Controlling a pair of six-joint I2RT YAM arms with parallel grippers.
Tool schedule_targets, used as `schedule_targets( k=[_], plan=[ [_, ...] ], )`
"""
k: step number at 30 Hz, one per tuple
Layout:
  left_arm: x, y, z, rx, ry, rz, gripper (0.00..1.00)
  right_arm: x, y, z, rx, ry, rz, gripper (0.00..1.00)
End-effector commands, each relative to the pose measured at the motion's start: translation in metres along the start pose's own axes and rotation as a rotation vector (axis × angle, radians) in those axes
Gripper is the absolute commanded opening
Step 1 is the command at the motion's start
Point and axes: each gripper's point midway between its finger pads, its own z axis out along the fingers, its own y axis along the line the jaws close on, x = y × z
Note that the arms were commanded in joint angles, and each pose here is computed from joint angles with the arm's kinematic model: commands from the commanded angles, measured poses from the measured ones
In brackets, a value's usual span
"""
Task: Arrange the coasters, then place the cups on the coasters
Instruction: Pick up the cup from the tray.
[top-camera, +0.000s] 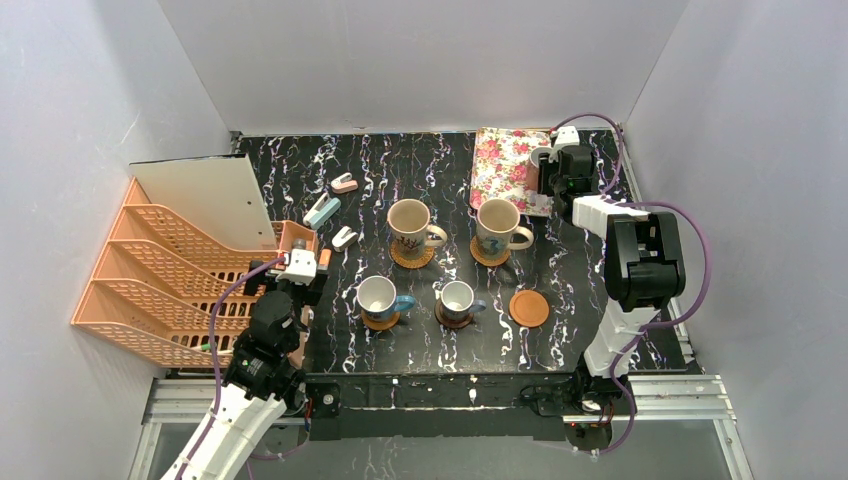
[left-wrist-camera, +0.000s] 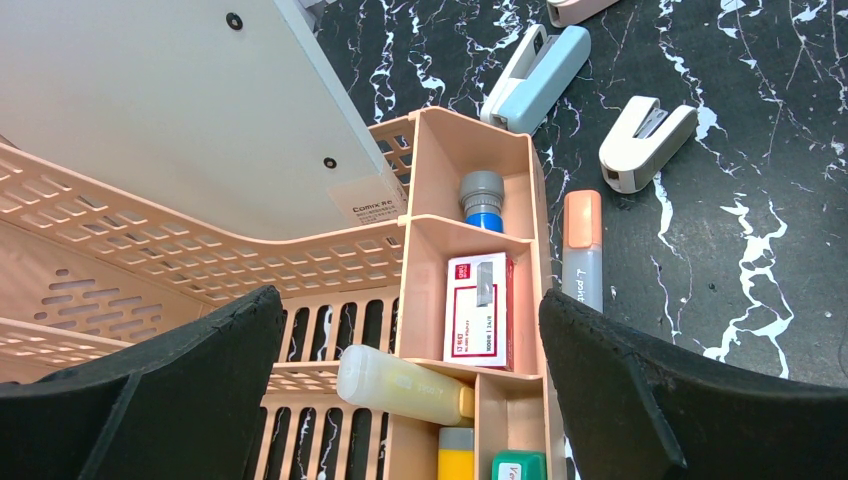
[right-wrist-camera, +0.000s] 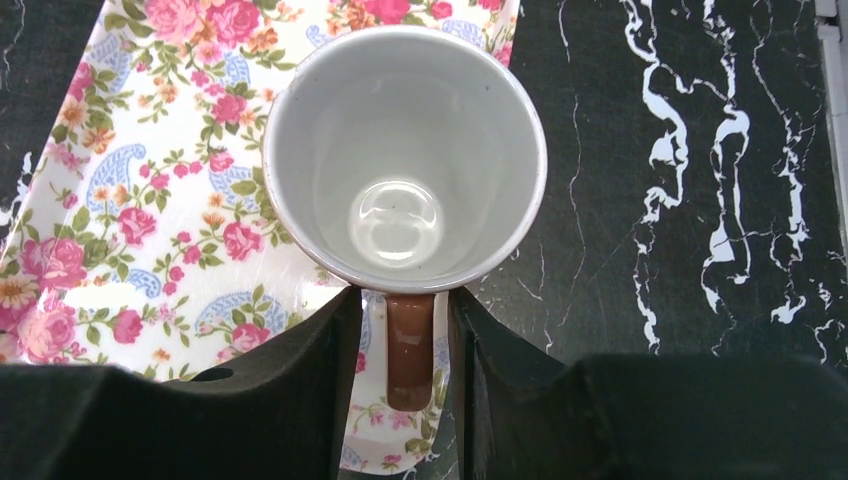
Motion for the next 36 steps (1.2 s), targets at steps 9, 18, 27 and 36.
schedule_targets(
  k=[9,18,27,36],
  plan=[
    [0.004,0.000,0.001,-0.009,0.006,-0.004,0.98,-0.024,0.001,0.012,0.032,-0.104,0.005,0.42],
    [0.004,0.000,0.002,-0.009,0.007,-0.004,0.98,-0.022,0.001,0.014,0.049,-0.094,-0.004,0.32],
    [0.004,0.000,0.002,-0.011,0.008,-0.004,0.98,-0.032,0.000,0.007,0.074,-0.153,-0.012,0.01],
    [0.004,0.000,0.001,-0.010,0.007,-0.004,0.98,-0.075,-0.002,-0.030,0.070,-0.336,-0.026,0.01]
  ],
)
